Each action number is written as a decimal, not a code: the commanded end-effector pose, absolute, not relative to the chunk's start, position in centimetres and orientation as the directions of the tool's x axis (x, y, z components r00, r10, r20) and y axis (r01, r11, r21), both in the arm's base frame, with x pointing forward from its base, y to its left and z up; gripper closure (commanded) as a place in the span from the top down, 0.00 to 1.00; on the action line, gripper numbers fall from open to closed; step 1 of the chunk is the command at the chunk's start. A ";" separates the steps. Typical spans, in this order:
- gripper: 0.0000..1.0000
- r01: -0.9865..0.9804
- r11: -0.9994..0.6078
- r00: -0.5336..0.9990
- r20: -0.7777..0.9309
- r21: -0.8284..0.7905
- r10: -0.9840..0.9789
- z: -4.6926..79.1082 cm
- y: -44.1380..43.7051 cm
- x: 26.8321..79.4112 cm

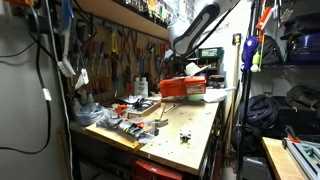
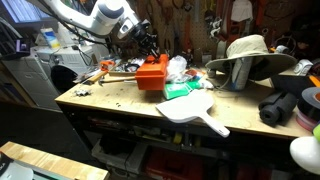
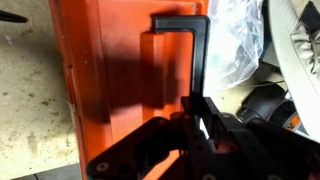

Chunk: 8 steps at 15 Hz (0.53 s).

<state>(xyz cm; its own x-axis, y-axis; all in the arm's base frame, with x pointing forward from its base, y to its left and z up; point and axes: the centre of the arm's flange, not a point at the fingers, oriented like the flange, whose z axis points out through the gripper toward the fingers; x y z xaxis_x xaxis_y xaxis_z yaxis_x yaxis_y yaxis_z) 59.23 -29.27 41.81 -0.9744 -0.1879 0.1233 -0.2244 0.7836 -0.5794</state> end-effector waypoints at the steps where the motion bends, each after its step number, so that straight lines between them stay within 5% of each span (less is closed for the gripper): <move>1: 0.04 -0.161 0.754 -0.987 0.119 -0.637 -0.110 41.1 -26.0 60.0; 8: 0.04 -0.179 0.705 -0.982 0.169 -0.686 -0.084 38.3 -23.2 62.1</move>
